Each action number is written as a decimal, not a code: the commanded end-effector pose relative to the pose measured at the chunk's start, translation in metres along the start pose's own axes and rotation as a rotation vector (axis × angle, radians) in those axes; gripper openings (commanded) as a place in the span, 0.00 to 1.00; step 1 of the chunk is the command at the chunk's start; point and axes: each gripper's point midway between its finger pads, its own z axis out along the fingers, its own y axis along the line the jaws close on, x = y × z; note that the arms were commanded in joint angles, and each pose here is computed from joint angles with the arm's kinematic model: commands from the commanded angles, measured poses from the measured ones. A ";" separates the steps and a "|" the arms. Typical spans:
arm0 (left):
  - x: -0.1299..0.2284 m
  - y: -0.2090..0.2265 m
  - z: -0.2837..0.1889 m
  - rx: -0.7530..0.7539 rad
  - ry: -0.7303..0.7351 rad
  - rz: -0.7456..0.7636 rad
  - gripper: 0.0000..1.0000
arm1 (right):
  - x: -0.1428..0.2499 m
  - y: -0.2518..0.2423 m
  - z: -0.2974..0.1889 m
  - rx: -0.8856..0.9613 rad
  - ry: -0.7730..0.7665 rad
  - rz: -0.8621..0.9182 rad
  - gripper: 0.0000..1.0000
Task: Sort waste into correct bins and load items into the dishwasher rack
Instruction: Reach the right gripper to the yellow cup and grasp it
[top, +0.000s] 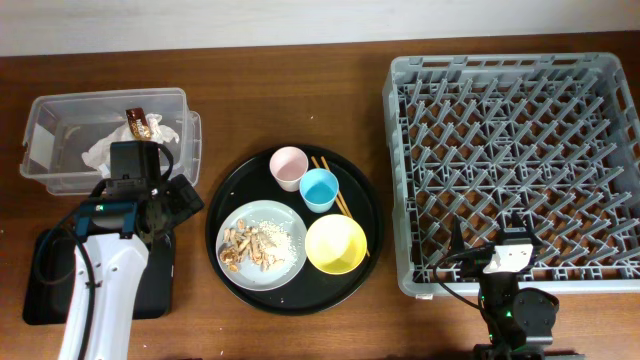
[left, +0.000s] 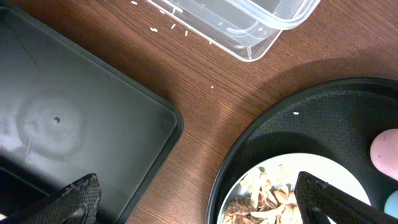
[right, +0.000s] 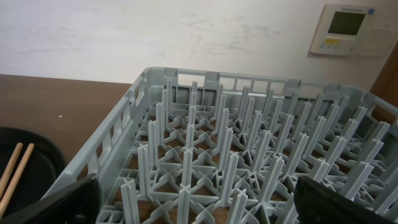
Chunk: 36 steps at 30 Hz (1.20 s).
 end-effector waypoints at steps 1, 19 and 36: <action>-0.001 0.003 0.000 -0.014 -0.007 -0.015 0.99 | 0.001 -0.003 0.000 0.014 -0.001 0.005 0.99; -0.001 0.003 0.000 -0.014 -0.007 -0.015 0.99 | -0.163 0.114 -0.029 -0.738 0.373 0.397 0.99; -0.001 0.003 0.000 -0.014 -0.007 -0.015 0.99 | 0.060 0.331 -0.008 -0.526 1.276 -0.076 0.34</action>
